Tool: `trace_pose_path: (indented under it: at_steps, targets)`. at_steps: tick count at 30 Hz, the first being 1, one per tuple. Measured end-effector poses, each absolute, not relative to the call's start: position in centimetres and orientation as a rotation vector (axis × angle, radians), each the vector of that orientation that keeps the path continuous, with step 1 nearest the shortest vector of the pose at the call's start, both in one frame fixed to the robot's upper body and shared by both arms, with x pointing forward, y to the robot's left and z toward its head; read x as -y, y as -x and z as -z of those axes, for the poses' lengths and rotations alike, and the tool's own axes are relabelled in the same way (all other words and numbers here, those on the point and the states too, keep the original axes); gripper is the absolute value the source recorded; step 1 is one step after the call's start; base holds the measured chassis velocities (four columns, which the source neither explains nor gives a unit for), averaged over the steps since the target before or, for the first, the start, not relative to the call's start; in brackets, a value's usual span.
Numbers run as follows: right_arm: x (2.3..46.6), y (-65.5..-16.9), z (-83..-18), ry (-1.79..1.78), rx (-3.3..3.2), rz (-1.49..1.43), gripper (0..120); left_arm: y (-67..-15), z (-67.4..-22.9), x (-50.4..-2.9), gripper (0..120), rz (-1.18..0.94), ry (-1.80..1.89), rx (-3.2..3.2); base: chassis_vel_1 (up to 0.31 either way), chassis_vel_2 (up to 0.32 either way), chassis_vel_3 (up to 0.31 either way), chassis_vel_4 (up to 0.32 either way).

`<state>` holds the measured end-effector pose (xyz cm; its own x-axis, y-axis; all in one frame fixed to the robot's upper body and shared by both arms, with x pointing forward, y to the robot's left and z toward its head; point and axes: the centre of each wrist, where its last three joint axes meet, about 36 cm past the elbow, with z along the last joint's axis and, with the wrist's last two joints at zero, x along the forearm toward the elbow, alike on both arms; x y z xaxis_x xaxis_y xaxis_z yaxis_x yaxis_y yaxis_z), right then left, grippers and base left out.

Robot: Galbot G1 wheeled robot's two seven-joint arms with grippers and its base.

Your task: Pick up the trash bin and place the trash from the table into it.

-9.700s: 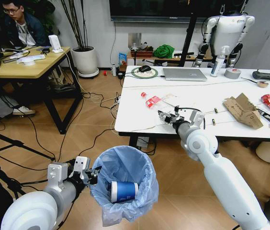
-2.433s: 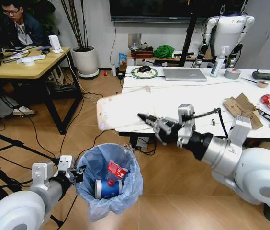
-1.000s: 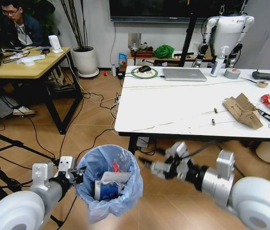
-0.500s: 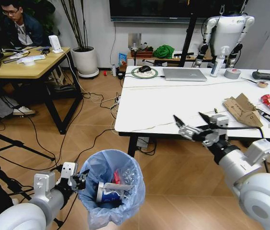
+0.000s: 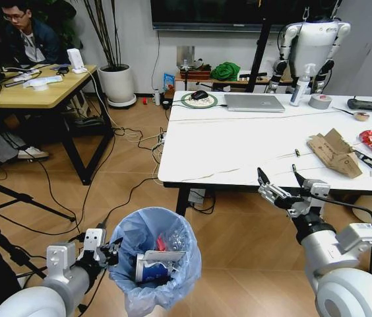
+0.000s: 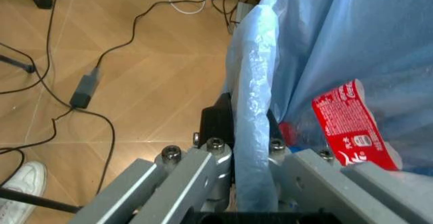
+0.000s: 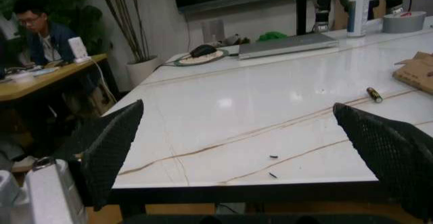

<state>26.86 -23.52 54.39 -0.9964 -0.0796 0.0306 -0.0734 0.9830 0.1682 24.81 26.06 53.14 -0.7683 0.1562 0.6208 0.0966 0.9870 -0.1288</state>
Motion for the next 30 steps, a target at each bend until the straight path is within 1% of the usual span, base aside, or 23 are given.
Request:
trace_pose_path:
  at_steps: [6,30]
  targets:
    - [23.46,-26.64,-54.17,-0.099,3.085,0.250,100,-24.69,-53.03,-26.01,0,-0.120,0.174,2.448,-0.051,-0.067,0.084,0.070]
    - [24.40,-26.67,-54.49,-0.079,3.097,0.217,100,-25.38,-53.56,-25.78,0,-0.140,0.217,2.481,-0.155,-0.153,0.156,0.154]
